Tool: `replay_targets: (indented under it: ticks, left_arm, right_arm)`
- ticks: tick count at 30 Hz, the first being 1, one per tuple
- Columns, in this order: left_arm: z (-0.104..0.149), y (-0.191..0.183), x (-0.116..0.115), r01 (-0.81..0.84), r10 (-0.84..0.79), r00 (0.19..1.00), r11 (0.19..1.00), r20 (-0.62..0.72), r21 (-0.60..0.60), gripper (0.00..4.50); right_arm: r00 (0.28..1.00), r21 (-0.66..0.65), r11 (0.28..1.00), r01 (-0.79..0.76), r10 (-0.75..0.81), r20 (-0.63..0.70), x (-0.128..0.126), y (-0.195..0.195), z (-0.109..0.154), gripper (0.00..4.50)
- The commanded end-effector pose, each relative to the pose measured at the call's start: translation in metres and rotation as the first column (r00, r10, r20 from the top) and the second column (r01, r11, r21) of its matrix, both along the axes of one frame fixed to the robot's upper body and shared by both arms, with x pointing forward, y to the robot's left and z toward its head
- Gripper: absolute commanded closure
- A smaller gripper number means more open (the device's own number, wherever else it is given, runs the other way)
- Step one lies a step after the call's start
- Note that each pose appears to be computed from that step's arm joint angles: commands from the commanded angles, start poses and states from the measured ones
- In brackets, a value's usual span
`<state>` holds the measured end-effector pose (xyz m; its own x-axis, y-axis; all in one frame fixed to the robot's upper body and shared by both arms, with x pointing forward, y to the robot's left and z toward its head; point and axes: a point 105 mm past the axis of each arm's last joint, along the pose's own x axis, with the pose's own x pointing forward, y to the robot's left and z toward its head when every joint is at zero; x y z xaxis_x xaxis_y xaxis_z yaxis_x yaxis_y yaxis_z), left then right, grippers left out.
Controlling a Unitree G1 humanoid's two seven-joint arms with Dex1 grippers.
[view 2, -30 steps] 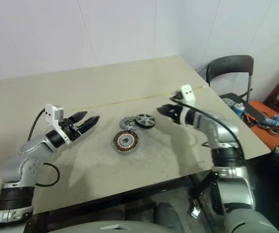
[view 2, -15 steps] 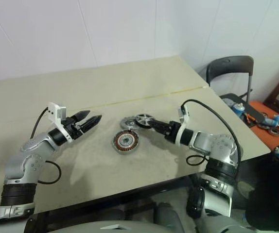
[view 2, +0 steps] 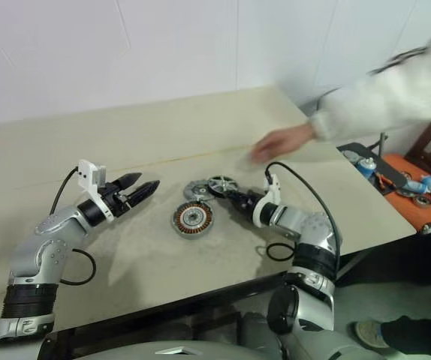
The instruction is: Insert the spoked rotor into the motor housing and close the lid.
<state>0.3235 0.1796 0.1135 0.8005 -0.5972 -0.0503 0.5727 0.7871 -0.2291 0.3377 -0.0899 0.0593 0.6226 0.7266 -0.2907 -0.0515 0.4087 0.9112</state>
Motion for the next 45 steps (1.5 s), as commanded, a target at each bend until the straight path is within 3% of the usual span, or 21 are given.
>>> replay_targets:
  ticks: [1, 23, 29, 34, 39, 45]
  left_arm:
    - [0.016, 0.006, 0.001, -0.01, 0.009, 0.998, 1.0, 0.063, 0.008, 0.4]
    - [0.016, 0.004, 0.005, 0.002, -0.002, 0.998, 1.0, 0.066, 0.006, 0.4]
    - [0.016, 0.009, 0.002, 0.001, -0.002, 0.998, 1.0, 0.063, 0.018, 0.4]
    - [0.015, 0.031, -0.024, 0.052, -0.052, 0.999, 0.998, -0.004, 0.038, 0.4]
    - [0.029, 0.049, -0.081, 0.108, -0.114, 0.987, 0.993, -0.11, -0.056, 0.4]
    - [0.018, 0.052, -0.116, -0.04, -0.054, 0.962, 0.943, -0.269, -0.331, 0.4]
  right_arm:
    - [0.994, 0.02, 0.999, -0.026, 0.024, 0.103, -0.001, -0.008, 0.025, 2.2]
    - [0.992, -0.008, 0.999, -0.036, 0.037, 0.118, -0.007, -0.012, 0.024, 2.2]
    - [0.982, -0.022, 0.994, -0.108, 0.11, 0.155, -0.011, -0.002, 0.032, 2.2]
    - [0.979, -0.059, 0.992, -0.113, 0.122, 0.161, -0.009, -0.004, 0.031, 2.2]
    - [0.981, -0.08, 0.99, -0.119, 0.13, 0.143, -0.012, -0.004, 0.022, 2.2]
    - [0.977, -0.105, 0.981, -0.16, 0.173, 0.125, -0.014, 0.005, 0.015, 2.2]
